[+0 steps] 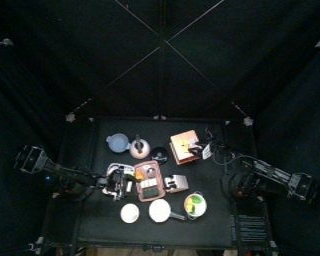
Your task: Place rice on drawer
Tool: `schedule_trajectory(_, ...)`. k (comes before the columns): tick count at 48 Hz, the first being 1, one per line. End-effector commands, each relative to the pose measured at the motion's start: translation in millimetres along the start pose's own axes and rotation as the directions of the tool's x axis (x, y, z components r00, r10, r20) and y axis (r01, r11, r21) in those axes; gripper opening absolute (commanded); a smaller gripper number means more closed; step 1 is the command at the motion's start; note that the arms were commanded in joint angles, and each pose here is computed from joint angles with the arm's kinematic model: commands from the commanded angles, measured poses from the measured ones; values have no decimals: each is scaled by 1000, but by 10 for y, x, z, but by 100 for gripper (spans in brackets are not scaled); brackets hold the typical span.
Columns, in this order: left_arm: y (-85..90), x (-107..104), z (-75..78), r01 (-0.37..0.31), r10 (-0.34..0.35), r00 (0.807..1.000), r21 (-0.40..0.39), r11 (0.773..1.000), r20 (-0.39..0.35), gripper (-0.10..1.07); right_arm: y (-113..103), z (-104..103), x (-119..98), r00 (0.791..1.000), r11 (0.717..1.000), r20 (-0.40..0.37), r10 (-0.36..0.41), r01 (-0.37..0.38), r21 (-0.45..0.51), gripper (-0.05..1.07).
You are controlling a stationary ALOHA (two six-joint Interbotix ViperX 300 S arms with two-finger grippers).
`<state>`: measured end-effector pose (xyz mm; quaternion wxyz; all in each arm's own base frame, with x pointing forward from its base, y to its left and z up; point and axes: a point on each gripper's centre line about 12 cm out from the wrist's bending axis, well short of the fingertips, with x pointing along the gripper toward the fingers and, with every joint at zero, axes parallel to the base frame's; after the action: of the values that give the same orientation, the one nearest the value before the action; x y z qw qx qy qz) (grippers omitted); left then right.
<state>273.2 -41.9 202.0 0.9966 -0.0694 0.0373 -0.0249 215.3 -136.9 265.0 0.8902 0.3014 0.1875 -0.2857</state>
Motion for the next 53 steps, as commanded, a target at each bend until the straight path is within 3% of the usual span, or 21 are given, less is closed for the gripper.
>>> schedule_trajectory(1, -4, 16, 76, 0, 0, 1000, -4, 1000, 29, 94, 41, 27, -72, 999, 1000, 31, 19, -19, -6, 102)
schedule_trajectory(23, 5, 21, 64, -5, 5, 1000, -8, 1000, 25, 94, 11, -147, -55, 1000, 1000, -7, 20, -20, -12, 102)
schedule_trajectory(53, 10, 21, 50, -8, 8, 1000, -10, 1000, 20, 94, 44, -116, -54, 999, 999, 15, 31, -31, -15, 102)
